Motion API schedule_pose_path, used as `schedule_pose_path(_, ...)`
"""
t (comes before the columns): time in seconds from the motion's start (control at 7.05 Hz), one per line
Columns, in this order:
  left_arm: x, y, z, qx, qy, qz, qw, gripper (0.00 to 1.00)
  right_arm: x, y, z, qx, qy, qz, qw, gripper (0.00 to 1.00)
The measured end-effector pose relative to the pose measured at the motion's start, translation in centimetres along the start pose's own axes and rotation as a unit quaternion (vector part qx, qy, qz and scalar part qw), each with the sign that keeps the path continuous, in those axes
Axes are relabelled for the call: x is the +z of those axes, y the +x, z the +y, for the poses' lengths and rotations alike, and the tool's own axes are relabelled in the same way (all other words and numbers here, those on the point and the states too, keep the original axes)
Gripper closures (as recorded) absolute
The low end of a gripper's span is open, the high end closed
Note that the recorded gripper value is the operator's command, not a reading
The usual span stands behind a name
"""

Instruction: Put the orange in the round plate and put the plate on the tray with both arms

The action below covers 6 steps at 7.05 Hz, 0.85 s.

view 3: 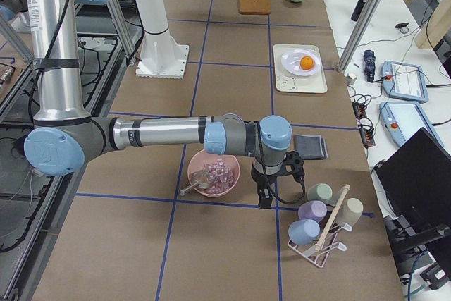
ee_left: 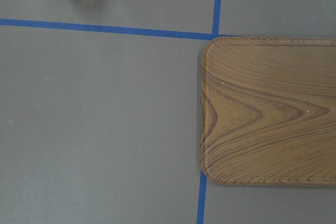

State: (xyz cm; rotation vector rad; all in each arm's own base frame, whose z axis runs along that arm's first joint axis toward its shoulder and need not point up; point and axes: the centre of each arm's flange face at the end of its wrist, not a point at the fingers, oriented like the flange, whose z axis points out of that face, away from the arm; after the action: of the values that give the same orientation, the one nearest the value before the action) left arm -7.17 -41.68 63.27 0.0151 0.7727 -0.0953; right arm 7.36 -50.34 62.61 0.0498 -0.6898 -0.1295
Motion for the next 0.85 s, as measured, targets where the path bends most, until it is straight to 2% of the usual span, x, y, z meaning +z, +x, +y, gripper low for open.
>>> schedule_pose_path(0.85,0.07,-0.08,0.12,-0.001,-0.001,0.0,1.0,0.02,0.07,-0.11,0.07,0.001,0.0,-0.008,1.0,0.0)
